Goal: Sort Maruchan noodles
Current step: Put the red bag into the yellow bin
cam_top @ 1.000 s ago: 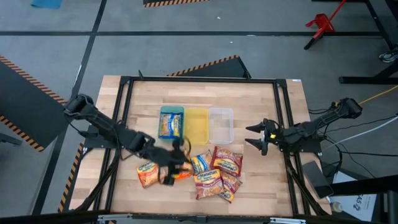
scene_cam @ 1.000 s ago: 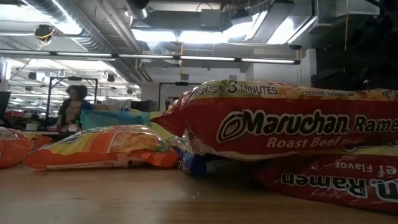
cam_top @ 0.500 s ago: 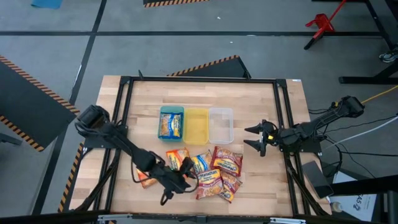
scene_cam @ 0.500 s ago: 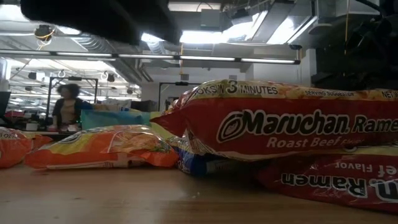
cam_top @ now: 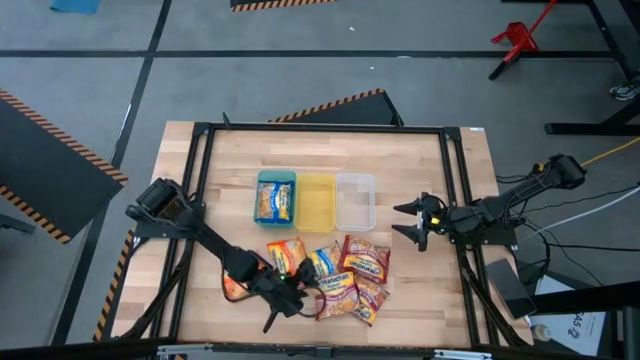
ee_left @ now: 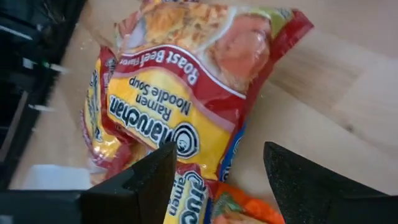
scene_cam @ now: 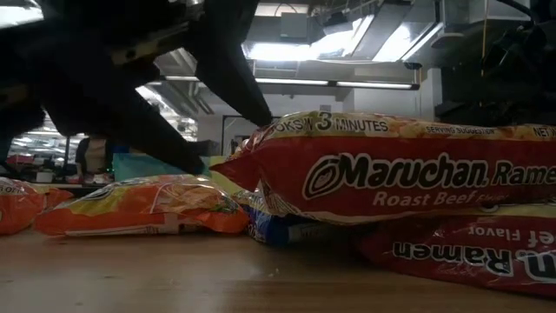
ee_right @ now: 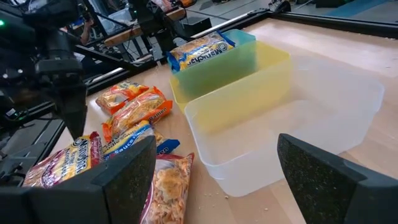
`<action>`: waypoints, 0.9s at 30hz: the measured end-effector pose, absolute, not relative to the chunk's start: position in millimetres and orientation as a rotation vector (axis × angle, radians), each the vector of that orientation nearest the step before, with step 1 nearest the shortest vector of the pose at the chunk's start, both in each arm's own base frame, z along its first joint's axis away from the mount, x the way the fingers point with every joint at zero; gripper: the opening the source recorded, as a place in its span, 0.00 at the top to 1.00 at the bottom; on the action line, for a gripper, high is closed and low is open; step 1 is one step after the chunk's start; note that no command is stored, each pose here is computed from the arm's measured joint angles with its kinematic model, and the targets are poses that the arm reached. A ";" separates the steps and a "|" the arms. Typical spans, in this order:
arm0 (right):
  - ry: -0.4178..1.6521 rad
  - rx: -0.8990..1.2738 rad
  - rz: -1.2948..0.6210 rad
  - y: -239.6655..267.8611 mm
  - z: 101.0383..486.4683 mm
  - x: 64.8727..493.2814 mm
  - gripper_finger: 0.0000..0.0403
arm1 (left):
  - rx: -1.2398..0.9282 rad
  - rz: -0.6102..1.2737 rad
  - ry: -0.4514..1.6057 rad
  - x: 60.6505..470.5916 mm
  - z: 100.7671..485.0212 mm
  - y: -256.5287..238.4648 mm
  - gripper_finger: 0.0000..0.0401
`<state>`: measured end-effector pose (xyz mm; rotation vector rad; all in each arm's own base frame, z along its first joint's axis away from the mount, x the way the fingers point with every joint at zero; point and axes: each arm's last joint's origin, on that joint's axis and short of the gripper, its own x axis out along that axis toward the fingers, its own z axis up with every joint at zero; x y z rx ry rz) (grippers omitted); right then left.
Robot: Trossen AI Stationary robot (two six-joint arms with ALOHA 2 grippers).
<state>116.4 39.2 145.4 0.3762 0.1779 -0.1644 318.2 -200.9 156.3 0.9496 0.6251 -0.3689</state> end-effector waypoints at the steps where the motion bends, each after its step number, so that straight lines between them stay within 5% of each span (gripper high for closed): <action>1: 0.178 0.376 -0.164 39.2 145.4 116.4 0.20 | 0.966 -0.359 0.614 318.8 155.5 -202.1 0.41; 27: 0.180 0.371 -0.179 38.7 145.0 116.3 0.20 | 1.078 -0.223 0.563 324.8 127.9 -217.2 0.41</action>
